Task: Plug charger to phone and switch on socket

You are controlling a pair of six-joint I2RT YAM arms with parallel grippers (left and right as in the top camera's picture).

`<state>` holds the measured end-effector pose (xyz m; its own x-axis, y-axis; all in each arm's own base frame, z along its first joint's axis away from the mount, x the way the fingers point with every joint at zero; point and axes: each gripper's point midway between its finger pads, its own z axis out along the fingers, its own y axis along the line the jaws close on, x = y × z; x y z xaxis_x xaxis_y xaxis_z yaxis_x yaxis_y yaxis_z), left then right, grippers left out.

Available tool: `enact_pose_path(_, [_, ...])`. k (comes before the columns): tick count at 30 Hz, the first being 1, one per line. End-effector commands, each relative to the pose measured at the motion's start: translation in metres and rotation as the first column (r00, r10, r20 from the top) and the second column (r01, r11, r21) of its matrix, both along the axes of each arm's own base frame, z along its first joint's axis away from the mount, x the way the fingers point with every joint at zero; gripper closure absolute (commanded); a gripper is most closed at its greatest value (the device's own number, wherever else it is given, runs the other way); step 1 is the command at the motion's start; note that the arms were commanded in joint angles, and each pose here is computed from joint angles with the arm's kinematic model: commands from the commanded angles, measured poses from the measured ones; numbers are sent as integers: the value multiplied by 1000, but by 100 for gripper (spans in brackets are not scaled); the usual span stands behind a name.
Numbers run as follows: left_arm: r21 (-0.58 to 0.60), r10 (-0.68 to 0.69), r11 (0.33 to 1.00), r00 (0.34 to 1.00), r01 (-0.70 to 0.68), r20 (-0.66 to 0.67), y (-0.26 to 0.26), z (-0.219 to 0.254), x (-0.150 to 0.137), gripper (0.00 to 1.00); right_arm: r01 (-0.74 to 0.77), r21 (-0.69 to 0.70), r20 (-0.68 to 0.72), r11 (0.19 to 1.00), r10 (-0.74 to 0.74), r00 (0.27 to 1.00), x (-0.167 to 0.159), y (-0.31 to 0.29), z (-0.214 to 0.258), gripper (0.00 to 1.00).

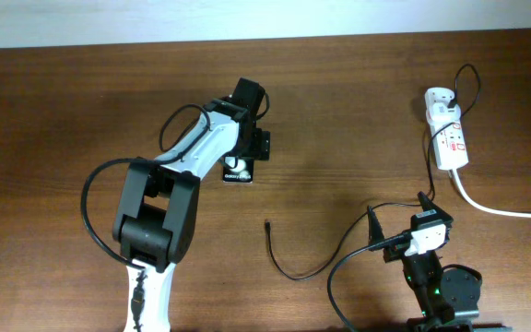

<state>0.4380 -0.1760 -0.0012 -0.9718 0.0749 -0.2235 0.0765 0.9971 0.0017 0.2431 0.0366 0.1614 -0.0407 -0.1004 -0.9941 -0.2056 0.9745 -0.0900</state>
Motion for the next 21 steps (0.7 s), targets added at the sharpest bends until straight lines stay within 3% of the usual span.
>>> enact_pose_path(1, [16,-6,1000,986,9,-170,7,-54,-35,6,3,3,-4,1000,-3,1000,0,0,-2,1])
enact_pose_path(7, [16,-6,1000,986,8,-169,7,-54,-35,0,3,3,-4,1000,-3,1000,0,0,-2,1])
enact_pose_path(21, [16,-6,1000,986,9,-167,7,-54,-34,1,3,3,-4,1000,-3,1000,0,0,-2,1])
